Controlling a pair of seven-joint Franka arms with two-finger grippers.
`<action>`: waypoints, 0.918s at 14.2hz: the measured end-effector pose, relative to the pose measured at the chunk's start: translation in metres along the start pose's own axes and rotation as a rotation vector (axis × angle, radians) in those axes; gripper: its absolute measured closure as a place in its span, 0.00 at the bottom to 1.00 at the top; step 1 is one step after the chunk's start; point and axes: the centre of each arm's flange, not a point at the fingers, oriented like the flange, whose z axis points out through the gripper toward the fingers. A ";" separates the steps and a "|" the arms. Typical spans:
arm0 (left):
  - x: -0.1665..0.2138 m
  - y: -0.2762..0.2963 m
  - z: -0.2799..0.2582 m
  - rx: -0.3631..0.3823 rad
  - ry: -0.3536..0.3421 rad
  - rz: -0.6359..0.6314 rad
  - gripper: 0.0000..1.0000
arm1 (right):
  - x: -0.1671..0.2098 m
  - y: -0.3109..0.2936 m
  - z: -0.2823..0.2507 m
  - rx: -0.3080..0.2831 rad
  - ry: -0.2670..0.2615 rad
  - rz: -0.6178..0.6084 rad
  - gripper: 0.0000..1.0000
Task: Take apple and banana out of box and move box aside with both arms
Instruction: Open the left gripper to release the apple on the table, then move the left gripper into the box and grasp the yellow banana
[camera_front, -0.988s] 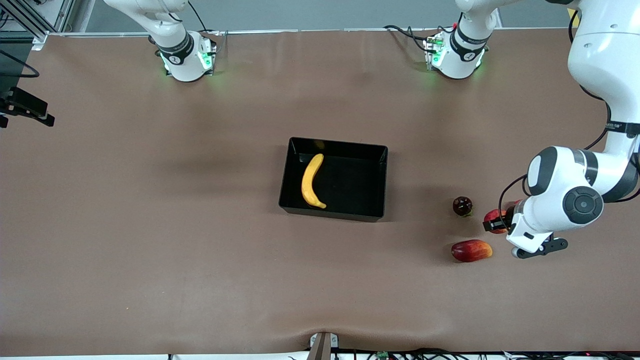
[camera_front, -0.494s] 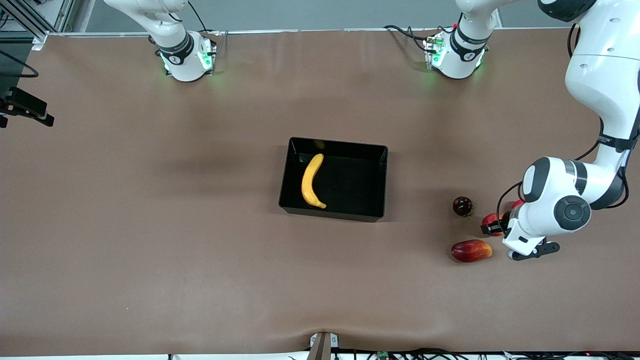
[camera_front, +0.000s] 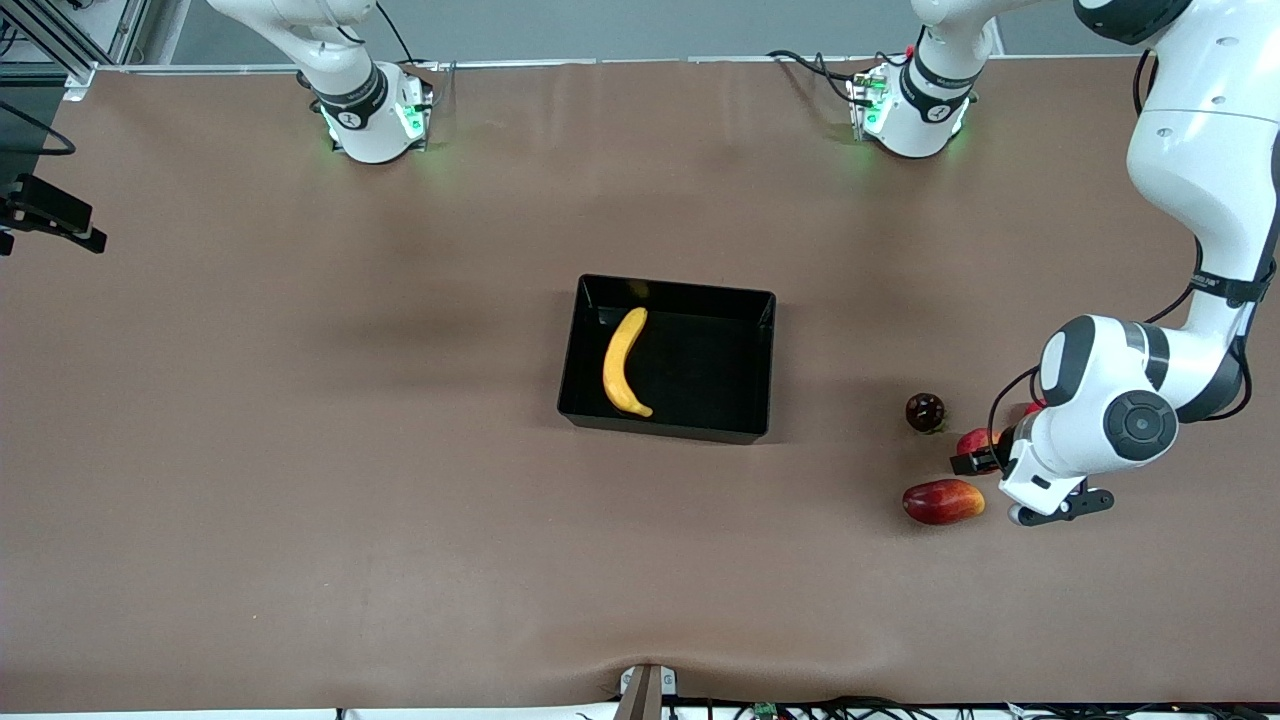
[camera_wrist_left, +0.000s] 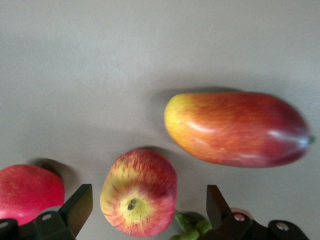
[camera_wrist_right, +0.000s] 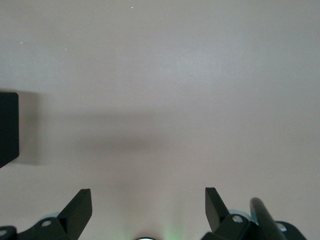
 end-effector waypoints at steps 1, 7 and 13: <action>-0.002 0.009 -0.016 -0.005 0.015 0.013 0.00 | 0.000 0.000 0.000 0.000 0.000 0.000 0.00; -0.066 0.135 -0.118 -0.050 0.038 0.164 0.00 | 0.000 0.000 0.000 0.000 -0.002 0.001 0.00; -0.162 0.279 -0.137 -0.076 0.045 0.204 0.00 | 0.000 0.001 0.000 0.000 -0.003 0.001 0.00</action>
